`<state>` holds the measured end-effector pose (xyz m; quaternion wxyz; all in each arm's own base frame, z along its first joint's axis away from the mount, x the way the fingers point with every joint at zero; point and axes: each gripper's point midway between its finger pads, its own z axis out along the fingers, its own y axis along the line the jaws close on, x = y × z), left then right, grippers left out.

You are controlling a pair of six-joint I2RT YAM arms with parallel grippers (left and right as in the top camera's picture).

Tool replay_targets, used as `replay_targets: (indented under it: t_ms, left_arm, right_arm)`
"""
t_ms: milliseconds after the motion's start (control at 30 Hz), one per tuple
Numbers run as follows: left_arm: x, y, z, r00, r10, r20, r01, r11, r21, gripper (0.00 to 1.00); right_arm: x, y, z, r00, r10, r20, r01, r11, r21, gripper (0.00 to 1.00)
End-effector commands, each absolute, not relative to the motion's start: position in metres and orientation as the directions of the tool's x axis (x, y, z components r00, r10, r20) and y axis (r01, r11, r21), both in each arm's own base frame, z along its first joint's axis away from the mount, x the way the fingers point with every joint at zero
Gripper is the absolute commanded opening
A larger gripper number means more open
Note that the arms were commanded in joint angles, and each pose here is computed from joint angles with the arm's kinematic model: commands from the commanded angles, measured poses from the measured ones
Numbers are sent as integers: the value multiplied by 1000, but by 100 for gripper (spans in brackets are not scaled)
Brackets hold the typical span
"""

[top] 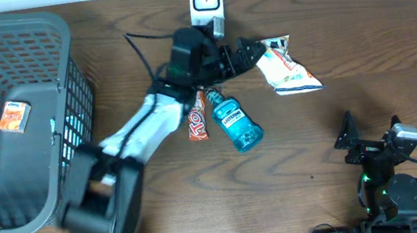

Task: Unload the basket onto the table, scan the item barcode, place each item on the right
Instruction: 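Place the snack bag on the table right of the bottle, then reach the left gripper into the basket and grasp the green wipes pack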

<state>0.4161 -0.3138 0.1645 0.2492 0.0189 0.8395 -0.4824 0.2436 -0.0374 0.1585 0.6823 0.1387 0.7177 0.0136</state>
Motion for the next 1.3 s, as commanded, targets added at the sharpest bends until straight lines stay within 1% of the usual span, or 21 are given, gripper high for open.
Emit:
replay_targets:
  t_ms: [0, 100, 167, 233, 300, 433, 533, 600, 633, 700, 733, 800, 900, 967, 1000, 1100, 1167, 1233, 1267]
  left_arm:
    - [432, -273, 199, -653, -39, -757, 496, 733, -465, 99]
    - [432, -231, 222, -563, 44, -825, 469, 839, -276, 99]
    - [435, -201, 245, -505, 59, -861, 423, 887, -187, 99]
    - [439, -165, 271, -445, 45, -894, 359, 924, -132, 99]
    - [443, -124, 298, -391, -2, -920, 272, 955, -117, 99]
    - [439, -36, 349, -275, -92, -957, 91, 988, -121, 99]
    - [425, 39, 377, -175, -218, -960, -140, 971, -195, 99]
    - [412, 82, 384, -109, -313, -943, -281, 920, -273, 99]
    - [405, 103, 381, -82, -374, -924, -352, 878, -325, 99]
    - [389, 140, 359, -41, -512, -858, -496, 756, -428, 99]
    - [382, 153, 344, -38, -573, -819, -553, 695, -460, 99]
    - [368, 170, 308, -76, -654, -753, -650, 605, -460, 99]
    - [351, 175, 260, -190, -712, -676, -743, 555, -375, 99]
    - [345, 168, 233, -266, -746, -610, -767, 548, -335, 99]
    - [346, 162, 227, -291, -757, -585, -759, 555, -340, 100]
    - [357, 138, 215, -366, -786, -498, -699, 586, -411, 100]
    - [361, 129, 209, -402, -791, -462, -677, 596, -433, 100]
    - [357, 129, 201, -446, -766, -462, -674, 627, -389, 100]
    - [353, 132, 194, -454, -766, -455, -694, 625, -358, 100]
  right_arm:
    - [243, -39, 158, -30, 204, -979, 190, 962, 194, 99]
    - [243, -39, 158, -30, 204, -979, 190, 962, 194, 99]
    - [243, -39, 158, -30, 204, -979, 190, 962, 194, 99]
    - [243, -39, 158, -30, 204, -979, 190, 962, 194, 99]
    - [243, -39, 158, -30, 204, -979, 190, 962, 194, 99]
    - [243, -39, 158, -30, 204, -979, 190, 962, 194, 99]
    - [243, -39, 158, -30, 204, -979, 190, 962, 194, 99]
    - [243, -39, 158, -30, 204, -979, 190, 962, 194, 99]
    - [243, -39, 158, -30, 204, -979, 190, 962, 194, 99]
    - [243, -39, 158, -30, 204, -979, 190, 962, 194, 99]
    - [243, -39, 158, -30, 204, -979, 190, 962, 194, 99]
    - [243, -39, 158, -30, 204, -979, 190, 962, 194, 99]
    - [243, -39, 158, -30, 204, -979, 190, 962, 194, 99]
    - [243, -39, 158, -30, 204, -979, 190, 962, 194, 99]
    - [243, -39, 158, -30, 204, -979, 190, 962, 194, 99]
    - [243, -39, 158, -30, 204, -979, 190, 962, 194, 99]
    - [243, -39, 158, -30, 204, -979, 190, 962, 194, 99]
    - [243, -39, 158, -30, 204, -979, 190, 962, 194, 99]
    - [243, -39, 158, -30, 204, -979, 190, 962, 194, 99]
